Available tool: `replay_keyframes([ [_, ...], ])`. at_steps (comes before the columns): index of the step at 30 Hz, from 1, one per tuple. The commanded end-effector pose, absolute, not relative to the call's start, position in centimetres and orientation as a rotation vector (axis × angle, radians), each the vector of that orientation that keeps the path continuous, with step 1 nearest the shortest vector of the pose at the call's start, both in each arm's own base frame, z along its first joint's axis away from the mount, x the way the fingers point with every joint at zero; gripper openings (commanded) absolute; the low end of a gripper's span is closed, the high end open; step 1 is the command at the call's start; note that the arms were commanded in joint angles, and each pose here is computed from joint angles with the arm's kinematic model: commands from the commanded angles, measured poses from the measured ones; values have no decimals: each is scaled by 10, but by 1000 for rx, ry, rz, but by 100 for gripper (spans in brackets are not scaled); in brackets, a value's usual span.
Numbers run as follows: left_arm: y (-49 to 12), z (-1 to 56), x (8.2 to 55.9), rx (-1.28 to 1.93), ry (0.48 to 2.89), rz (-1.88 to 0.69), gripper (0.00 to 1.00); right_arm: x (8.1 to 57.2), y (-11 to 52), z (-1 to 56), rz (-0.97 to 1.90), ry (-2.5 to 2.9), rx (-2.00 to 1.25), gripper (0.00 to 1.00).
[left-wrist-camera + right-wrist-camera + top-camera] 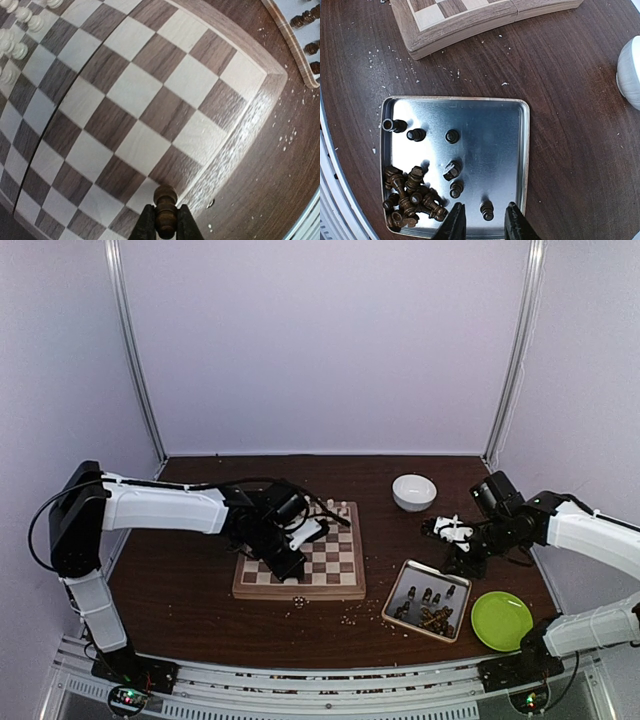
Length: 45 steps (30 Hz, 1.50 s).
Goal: Set up the chess pieces on the board
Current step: Place the bishop on f8.
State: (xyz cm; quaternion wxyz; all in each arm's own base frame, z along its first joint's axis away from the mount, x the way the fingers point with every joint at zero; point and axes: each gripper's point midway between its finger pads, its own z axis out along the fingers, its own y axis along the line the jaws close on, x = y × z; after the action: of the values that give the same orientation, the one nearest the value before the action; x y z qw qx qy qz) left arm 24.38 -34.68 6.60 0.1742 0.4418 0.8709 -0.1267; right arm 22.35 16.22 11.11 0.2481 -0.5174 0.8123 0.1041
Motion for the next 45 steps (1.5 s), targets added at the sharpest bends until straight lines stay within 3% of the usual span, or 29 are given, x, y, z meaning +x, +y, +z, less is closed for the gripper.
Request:
replay_keyframes([
  [1, -316, 81, 244, 1189, 2461, -281, 6, 226, 160, 108, 271, 2224, -1400, 27],
  [35, -298, 53, 250, 1121, 2536, -271, 9, 225, 161, 102, 288, 2253, -1415, 27],
  [45, -293, 84, 249, 1123, 2514, -255, 37, 225, 163, 103, 301, 2252, -1413, 27],
])
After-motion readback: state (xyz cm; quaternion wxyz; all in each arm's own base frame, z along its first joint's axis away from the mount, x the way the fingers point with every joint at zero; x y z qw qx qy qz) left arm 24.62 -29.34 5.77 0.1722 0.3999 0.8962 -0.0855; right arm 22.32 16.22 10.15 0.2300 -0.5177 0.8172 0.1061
